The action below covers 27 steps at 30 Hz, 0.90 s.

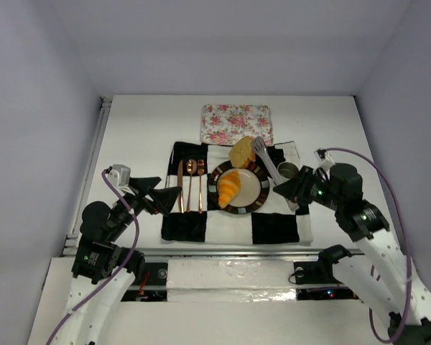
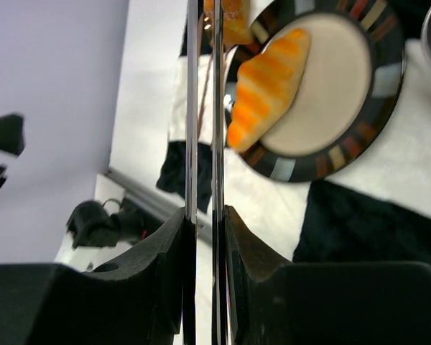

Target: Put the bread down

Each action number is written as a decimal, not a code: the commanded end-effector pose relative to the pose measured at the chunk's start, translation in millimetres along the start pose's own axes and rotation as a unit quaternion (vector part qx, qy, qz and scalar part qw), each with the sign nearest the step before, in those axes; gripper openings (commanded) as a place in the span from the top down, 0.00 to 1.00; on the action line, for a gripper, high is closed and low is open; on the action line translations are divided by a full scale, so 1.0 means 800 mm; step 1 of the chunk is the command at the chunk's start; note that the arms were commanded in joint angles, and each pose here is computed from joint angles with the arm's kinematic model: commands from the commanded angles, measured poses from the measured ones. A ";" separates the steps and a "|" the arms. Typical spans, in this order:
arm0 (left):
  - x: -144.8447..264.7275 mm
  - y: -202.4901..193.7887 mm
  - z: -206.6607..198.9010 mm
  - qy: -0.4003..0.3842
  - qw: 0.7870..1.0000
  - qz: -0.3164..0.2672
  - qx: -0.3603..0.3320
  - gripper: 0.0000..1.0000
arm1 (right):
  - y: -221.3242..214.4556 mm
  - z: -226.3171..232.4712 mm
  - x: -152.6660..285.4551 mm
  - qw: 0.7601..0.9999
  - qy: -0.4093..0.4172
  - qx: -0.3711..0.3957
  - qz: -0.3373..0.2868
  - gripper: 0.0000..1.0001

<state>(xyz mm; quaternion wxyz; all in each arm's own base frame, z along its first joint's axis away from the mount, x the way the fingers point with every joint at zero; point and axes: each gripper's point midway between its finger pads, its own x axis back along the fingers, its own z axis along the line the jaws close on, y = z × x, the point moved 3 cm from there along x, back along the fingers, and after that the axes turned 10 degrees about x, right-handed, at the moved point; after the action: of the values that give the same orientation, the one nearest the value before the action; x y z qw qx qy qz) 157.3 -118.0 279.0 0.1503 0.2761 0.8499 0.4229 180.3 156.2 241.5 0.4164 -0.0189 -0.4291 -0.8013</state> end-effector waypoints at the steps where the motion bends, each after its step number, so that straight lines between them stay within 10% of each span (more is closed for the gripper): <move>1: -0.007 0.005 -0.002 -0.011 1.000 -0.008 -0.007 0.04 | -0.049 -0.002 0.017 0.997 0.017 -0.034 0.060 0.86; 13: -0.010 0.004 0.002 -0.006 1.000 -0.004 -0.005 0.04 | -0.102 -0.043 0.024 0.993 -0.035 -0.065 0.091 0.85; 19: -0.009 0.004 0.002 -0.008 1.000 -0.004 -0.005 0.04 | -0.102 -0.046 0.022 0.993 -0.041 -0.068 0.092 0.59; 27: -0.008 0.006 0.002 -0.007 1.000 -0.008 -0.006 0.04 | -0.066 -0.021 0.031 0.997 -0.024 -0.044 0.056 0.55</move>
<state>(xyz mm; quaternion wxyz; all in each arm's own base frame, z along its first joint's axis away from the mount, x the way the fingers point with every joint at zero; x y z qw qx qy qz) 163.9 -117.0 271.5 0.1345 0.2783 0.8516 0.4233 123.8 139.5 166.0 0.4689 -0.1413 -0.3844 -0.7826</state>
